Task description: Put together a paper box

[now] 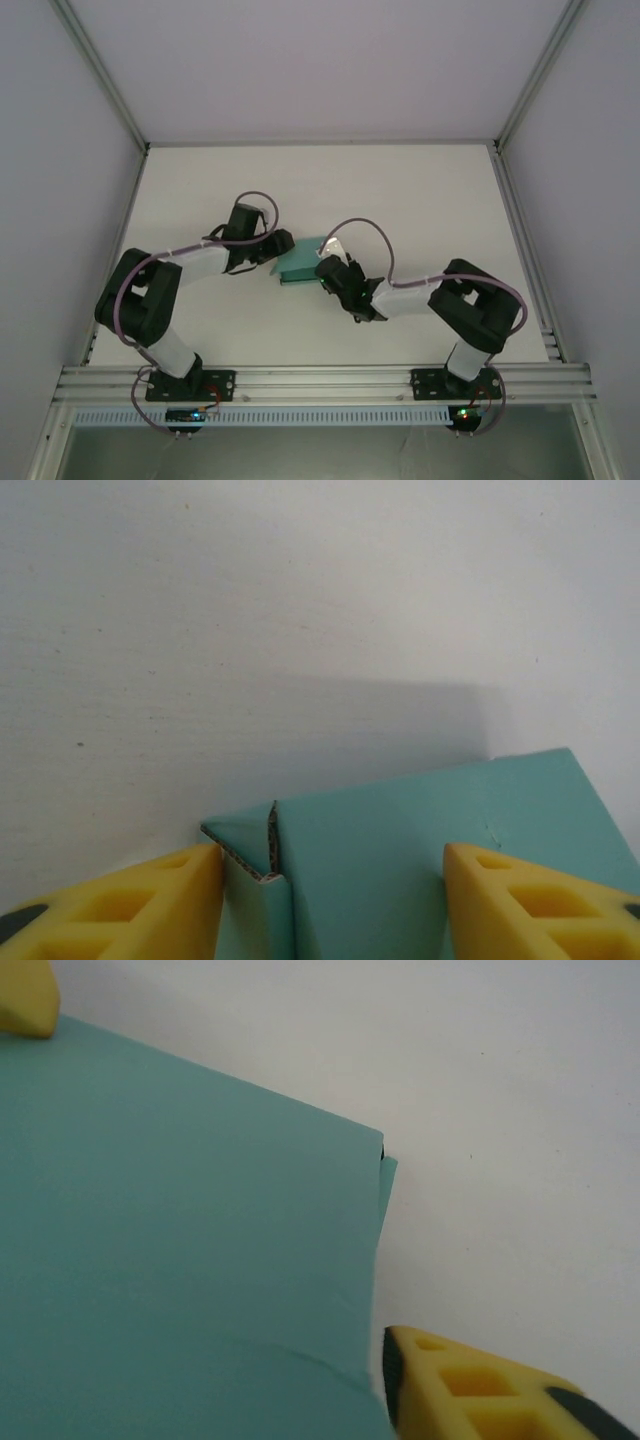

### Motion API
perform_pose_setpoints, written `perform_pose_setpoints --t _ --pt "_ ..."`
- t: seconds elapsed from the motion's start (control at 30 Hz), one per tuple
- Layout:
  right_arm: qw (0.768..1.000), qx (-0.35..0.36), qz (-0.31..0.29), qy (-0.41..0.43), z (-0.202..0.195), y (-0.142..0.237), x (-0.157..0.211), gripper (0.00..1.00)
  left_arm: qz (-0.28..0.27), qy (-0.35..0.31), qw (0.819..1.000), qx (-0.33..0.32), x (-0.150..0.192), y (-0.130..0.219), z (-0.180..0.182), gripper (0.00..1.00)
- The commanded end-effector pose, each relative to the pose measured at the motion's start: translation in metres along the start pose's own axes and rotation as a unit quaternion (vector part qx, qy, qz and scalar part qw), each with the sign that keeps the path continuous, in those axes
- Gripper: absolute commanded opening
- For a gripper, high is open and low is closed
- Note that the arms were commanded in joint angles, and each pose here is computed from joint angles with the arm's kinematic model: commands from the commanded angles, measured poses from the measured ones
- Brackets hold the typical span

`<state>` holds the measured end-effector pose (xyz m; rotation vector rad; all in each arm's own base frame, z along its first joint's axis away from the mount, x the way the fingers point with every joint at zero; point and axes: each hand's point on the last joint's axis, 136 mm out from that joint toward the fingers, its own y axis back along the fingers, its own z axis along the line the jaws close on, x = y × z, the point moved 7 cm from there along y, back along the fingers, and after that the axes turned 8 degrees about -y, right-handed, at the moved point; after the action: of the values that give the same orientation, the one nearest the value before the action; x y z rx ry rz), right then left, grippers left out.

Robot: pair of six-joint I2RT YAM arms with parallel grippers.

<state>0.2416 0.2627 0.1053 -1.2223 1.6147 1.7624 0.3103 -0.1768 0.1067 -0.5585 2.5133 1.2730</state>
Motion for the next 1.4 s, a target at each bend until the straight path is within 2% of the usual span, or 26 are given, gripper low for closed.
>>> perform_pose_setpoints --t 0.0,0.13,0.27,0.43,0.5,0.67,0.83,1.03,1.17,1.3,1.37 --pt "1.0 -0.013 0.022 -0.017 -0.006 0.018 0.002 0.45 0.041 0.019 0.999 -0.015 0.024 -0.003 0.014 0.55" --pt "0.995 -0.05 0.078 -0.03 -0.014 0.042 0.014 0.63 0.039 0.015 0.999 -0.02 0.026 -0.003 0.017 0.49" --pt "0.99 -0.083 0.111 -0.04 -0.021 0.061 0.025 0.71 0.038 0.012 0.999 -0.02 0.029 -0.005 0.021 0.46" --pt "0.981 -0.131 0.101 -0.098 -0.032 0.076 0.025 0.86 0.037 0.002 0.999 -0.013 0.034 -0.007 0.024 0.41" --pt "0.975 -0.152 0.088 -0.135 -0.039 0.076 0.017 0.99 0.036 0.0 0.999 -0.008 0.036 -0.009 0.027 0.35" --pt "0.95 -0.201 0.072 -0.226 -0.054 0.068 -0.014 0.99 0.028 0.017 0.999 0.029 0.037 -0.012 0.035 0.28" --pt "0.922 -0.211 0.129 -0.299 -0.064 0.044 -0.033 0.99 0.01 0.037 0.997 0.06 0.037 -0.01 0.046 0.2" --pt "0.889 -0.25 0.202 -0.326 -0.056 0.008 -0.041 0.99 0.01 0.055 0.996 0.074 0.042 -0.011 0.061 0.13" --pt "0.85 -0.299 0.247 -0.357 -0.046 -0.015 -0.04 0.95 0.005 0.065 0.994 0.088 0.044 -0.012 0.069 0.12" --pt "0.823 -0.329 0.283 -0.366 -0.034 -0.033 -0.035 0.89 0.005 0.067 0.993 0.096 0.047 -0.013 0.072 0.12" --pt "0.807 -0.347 0.293 -0.378 -0.028 -0.039 -0.033 0.83 0.005 0.07 0.993 0.095 0.048 -0.014 0.074 0.12"
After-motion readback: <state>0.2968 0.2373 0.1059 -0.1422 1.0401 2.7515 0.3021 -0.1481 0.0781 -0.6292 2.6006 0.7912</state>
